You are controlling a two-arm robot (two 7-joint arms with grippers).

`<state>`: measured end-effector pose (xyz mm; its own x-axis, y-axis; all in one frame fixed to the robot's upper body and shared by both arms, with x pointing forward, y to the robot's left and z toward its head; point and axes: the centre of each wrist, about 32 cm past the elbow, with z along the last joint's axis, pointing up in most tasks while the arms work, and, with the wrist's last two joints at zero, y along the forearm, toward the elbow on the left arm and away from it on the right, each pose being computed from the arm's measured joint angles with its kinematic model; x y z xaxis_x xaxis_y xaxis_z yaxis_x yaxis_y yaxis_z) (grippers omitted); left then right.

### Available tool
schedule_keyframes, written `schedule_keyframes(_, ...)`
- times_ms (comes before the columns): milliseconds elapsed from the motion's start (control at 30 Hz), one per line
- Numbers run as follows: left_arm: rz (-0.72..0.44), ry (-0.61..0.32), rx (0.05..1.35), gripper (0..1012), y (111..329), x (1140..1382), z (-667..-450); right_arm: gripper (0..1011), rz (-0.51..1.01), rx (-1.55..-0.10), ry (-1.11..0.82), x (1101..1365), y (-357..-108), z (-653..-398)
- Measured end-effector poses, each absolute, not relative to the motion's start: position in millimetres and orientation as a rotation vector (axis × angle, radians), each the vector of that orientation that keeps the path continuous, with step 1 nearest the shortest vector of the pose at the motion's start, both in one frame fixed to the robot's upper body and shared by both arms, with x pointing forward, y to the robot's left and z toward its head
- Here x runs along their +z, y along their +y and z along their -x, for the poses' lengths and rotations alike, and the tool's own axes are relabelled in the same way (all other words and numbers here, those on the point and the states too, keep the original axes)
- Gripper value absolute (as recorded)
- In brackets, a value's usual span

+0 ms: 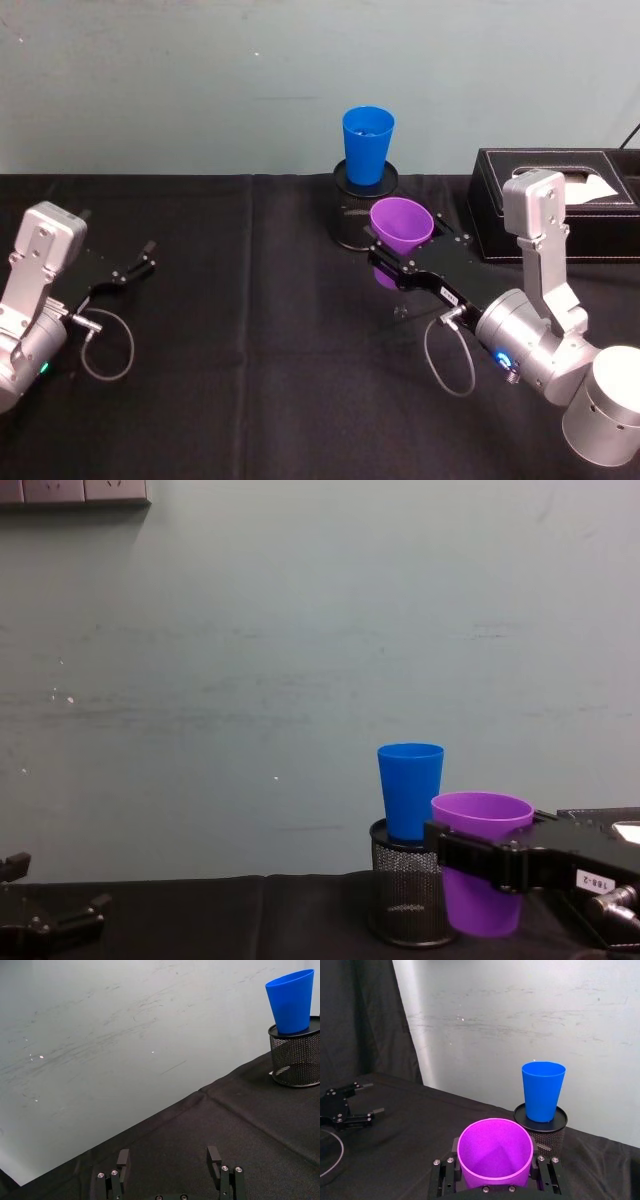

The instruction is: Pick up one cup with a gripper and tap it against the other cup.

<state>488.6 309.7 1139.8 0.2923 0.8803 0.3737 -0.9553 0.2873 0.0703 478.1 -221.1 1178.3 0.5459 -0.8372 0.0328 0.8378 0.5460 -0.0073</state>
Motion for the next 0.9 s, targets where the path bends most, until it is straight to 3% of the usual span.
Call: schedule_keyframes(900,-0.305,-0.285,1.248,1000,309.7,1139.8,-488.6,739,0.022,-0.993,-0.028,1178.2,-221.1,-478.1)
